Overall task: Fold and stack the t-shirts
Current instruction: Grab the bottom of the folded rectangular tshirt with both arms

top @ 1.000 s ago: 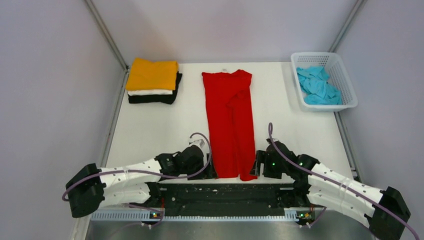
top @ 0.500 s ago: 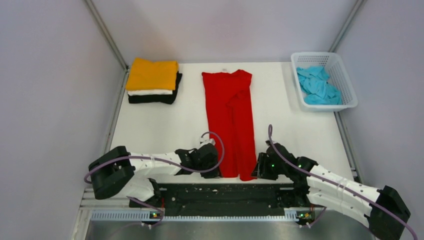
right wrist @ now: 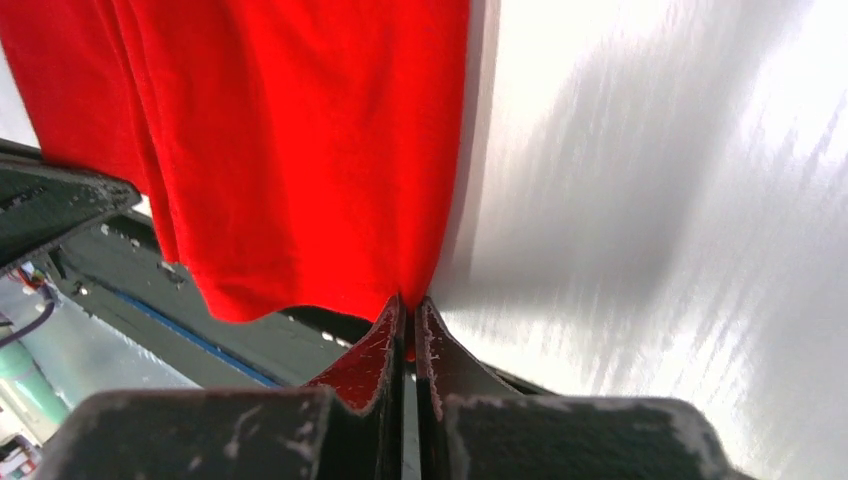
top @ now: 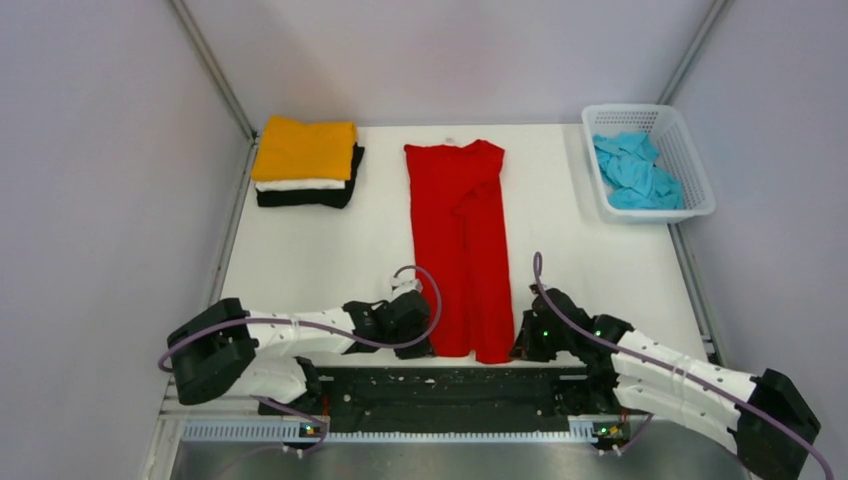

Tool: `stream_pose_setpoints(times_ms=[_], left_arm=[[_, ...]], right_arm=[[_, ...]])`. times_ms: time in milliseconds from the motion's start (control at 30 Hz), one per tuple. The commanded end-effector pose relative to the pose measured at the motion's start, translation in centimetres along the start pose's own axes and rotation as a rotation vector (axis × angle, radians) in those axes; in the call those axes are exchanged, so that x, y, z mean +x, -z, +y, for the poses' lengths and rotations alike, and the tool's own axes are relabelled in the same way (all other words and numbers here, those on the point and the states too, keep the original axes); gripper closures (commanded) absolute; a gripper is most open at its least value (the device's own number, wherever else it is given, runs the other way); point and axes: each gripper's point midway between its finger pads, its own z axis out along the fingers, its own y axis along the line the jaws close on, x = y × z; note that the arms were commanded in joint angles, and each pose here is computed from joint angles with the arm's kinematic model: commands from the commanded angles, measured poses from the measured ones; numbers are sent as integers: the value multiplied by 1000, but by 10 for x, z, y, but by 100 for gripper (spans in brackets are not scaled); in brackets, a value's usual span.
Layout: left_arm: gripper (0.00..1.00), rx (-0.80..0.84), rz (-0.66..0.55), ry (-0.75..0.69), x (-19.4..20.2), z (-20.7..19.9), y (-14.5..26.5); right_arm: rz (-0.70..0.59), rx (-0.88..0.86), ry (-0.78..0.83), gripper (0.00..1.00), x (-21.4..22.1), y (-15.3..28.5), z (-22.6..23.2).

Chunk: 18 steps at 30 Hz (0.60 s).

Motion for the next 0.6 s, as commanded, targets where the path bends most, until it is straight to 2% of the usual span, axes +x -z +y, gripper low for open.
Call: stream_pose_setpoints(times_ms=[0,67,233,367,567], left_arm=[[100,-157,-1,-14,14,51,15],[100,-154,10,-23,19,54,21],[100,11,93,-67,32,20,23],[100,-74,58,-76,23,28,26],[100,-93,-76,-132,-15,11,46]], right_arm=[[68,-15,8,100,21,14,-7],[92,-57,8,100,28,20,-3],[94,-216,-10,100,30,17,24],[39,-189,20,100,16,27,28],[-67,-151,69,100,-15,47,43]])
